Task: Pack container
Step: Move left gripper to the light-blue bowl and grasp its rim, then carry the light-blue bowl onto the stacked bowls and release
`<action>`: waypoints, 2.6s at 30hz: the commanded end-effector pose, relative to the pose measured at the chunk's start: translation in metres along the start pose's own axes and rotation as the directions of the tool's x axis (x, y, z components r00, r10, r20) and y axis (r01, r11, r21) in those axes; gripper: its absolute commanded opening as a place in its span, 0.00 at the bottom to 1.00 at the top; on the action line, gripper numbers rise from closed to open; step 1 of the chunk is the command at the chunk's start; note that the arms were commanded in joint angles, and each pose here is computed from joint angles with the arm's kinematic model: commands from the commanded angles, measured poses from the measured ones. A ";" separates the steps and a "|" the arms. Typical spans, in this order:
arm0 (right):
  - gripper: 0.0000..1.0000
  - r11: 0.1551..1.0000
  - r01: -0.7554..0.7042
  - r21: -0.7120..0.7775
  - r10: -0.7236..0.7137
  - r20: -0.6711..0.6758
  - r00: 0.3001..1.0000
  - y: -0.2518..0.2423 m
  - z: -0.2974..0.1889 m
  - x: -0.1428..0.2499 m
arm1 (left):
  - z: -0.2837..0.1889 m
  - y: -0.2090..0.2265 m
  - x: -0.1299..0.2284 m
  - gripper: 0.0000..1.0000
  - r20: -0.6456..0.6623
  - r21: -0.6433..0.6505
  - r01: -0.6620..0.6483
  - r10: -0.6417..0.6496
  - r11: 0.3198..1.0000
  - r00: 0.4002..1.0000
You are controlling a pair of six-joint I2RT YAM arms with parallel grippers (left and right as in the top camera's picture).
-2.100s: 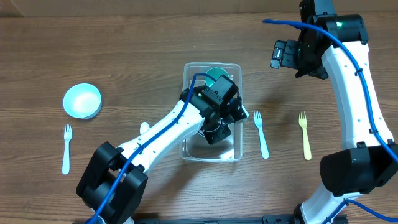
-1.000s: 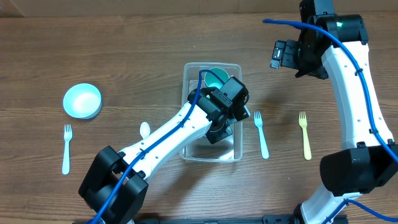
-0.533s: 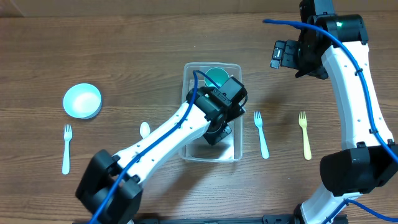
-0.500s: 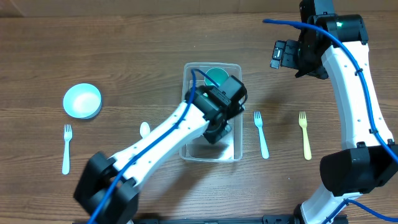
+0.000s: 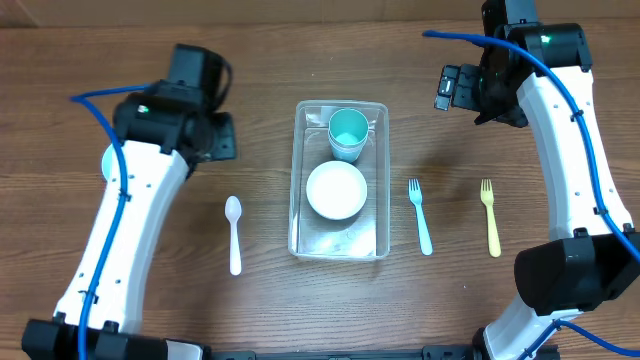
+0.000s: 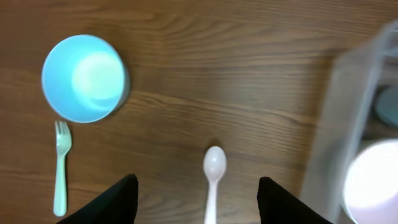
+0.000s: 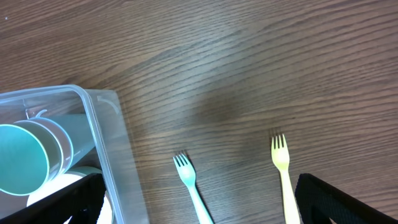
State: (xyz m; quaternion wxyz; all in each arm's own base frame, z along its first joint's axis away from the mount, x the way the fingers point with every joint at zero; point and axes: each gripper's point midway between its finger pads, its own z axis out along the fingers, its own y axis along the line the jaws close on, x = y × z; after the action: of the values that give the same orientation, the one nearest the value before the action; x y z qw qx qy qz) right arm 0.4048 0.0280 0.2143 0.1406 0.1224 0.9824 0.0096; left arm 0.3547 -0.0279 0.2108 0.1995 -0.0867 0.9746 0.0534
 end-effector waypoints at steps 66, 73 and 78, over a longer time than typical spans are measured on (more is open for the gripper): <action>1.00 1.000 -0.009 -0.015 0.010 0.065 0.998 -0.001 -0.021 -0.008 | 0.041 -0.057 -0.052 0.07 0.028 0.156 -0.208 0.206 0.966 0.978; 1.00 1.000 -0.009 -0.015 0.010 0.065 0.998 -0.001 -0.021 -0.008 | -0.020 -0.172 0.010 0.07 0.113 0.280 -0.430 0.415 0.858 0.903; 1.00 1.000 -0.009 -0.015 0.010 0.065 0.998 -0.001 -0.021 -0.008 | -0.040 -0.219 0.056 0.10 0.135 0.324 -0.556 0.545 0.765 0.828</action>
State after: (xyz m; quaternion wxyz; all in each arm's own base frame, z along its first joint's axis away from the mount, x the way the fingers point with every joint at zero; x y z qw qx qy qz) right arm 0.4050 0.0281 0.2143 0.1409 0.1222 0.9824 0.0099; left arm 0.3511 -0.2276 0.1907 0.1871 0.2107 0.9585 -0.0425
